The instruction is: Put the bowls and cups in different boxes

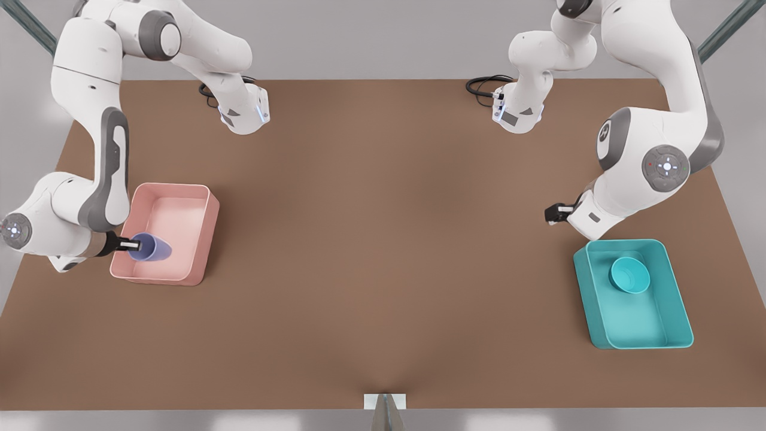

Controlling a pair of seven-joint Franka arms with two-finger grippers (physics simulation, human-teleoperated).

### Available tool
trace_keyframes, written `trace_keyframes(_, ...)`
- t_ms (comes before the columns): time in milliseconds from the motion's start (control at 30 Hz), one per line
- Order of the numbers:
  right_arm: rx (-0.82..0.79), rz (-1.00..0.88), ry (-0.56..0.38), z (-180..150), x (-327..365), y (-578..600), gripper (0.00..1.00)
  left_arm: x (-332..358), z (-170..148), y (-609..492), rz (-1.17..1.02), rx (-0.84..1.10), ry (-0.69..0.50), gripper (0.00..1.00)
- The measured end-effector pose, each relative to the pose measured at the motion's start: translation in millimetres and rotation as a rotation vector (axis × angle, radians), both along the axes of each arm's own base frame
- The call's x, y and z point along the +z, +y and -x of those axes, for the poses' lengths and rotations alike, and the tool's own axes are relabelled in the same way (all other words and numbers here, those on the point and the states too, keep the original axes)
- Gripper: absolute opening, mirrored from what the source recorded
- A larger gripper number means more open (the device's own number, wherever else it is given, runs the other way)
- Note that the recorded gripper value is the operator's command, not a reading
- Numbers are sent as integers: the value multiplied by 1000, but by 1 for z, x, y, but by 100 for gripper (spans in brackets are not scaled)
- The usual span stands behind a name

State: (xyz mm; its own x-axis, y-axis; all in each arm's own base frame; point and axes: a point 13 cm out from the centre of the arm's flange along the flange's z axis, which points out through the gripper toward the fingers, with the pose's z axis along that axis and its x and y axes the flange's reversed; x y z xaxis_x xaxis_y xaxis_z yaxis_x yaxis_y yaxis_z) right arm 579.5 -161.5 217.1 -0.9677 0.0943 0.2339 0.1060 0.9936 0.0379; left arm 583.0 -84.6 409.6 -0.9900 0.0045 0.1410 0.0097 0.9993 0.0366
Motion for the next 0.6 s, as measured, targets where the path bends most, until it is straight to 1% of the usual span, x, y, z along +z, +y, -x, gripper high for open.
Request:
trace_keyframes(67, 21, -4, 11, 8, -29, -4, 21, -2, 3, 0, -1, -5, 13, 100)
trace_keyframes(167, 50, -8, 1, 10, -61, -7, 21, -3, 6, 1, -1, -8, 26, 100)
trace_keyframes(333, 88, -15, -19, 8, -101, -8, 21, -8, 6, 0, 0, -17, 39, 100)
trace_keyframes(367, 95, -16, -24, 6, -106, -8, 62, -9, 6, 0, 0, -19, 38, 100)
trace_keyframes(400, 100, -17, -26, 6, -110, -8, 100, -9, 6, -1, 1, -22, 38, 100)
trace_keyframes(600, 118, 5, -53, -3, -97, -10, 100, -11, 3, 4, 1, -21, 37, 100)
